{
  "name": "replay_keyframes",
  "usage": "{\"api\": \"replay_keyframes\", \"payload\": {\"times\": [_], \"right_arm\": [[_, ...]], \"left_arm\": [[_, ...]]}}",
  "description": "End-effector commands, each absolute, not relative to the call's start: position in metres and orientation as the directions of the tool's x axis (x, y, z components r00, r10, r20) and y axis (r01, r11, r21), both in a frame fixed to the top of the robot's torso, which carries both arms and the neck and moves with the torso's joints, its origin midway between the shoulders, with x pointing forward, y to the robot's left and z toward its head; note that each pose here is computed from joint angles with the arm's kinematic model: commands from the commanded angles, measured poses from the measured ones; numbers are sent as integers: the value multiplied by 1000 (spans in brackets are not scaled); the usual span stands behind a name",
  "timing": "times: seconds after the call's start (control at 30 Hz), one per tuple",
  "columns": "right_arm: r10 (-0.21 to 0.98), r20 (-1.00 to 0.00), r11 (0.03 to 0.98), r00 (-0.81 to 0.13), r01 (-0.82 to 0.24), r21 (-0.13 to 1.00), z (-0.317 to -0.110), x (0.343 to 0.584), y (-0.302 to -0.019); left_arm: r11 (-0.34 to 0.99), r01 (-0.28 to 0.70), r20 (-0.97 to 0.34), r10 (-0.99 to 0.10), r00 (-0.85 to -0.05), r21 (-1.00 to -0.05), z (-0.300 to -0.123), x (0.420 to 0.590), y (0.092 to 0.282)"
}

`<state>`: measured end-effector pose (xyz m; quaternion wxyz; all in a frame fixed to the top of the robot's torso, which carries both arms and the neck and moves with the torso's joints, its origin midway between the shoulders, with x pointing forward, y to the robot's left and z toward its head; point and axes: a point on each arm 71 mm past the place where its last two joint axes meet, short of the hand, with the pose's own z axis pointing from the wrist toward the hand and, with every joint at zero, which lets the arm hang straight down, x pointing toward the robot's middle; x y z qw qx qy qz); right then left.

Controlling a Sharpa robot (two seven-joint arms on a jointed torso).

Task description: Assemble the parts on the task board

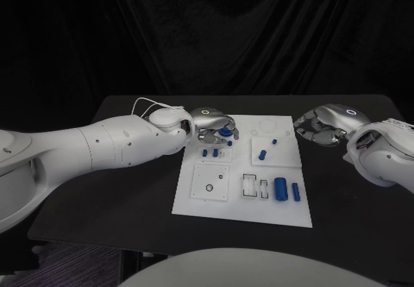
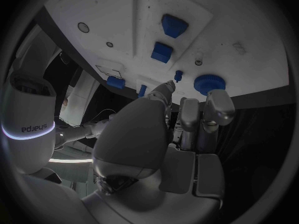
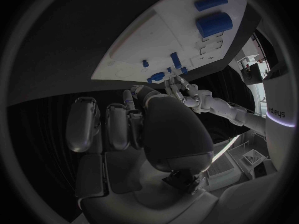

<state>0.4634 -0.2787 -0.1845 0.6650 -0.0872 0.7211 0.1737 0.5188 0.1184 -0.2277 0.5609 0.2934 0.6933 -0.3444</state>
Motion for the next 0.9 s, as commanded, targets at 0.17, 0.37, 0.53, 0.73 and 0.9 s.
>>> {"api": "replay_keyframes", "payload": {"times": [0.17, 0.37, 0.53, 0.73, 0.9], "right_arm": [[106, -990, 924, -95, -358, 134, -185, 463, -278], [105, -990, 923, -99, -362, 134, -185, 464, -276], [112, -988, 923, -103, -357, 142, -186, 464, -277], [119, -988, 923, -100, -357, 147, -185, 464, -277], [121, -988, 922, -99, -358, 149, -185, 464, -276]], "left_arm": [[578, 801, -974, 46, -222, -155, -233, 518, 113], [589, 793, -971, 55, -235, -158, -237, 520, 112], [598, 785, -967, 63, -245, -160, -240, 520, 113], [602, 787, -967, 90, -239, -138, -245, 521, 113], [600, 790, -968, 99, -232, -128, -249, 520, 111]]}}
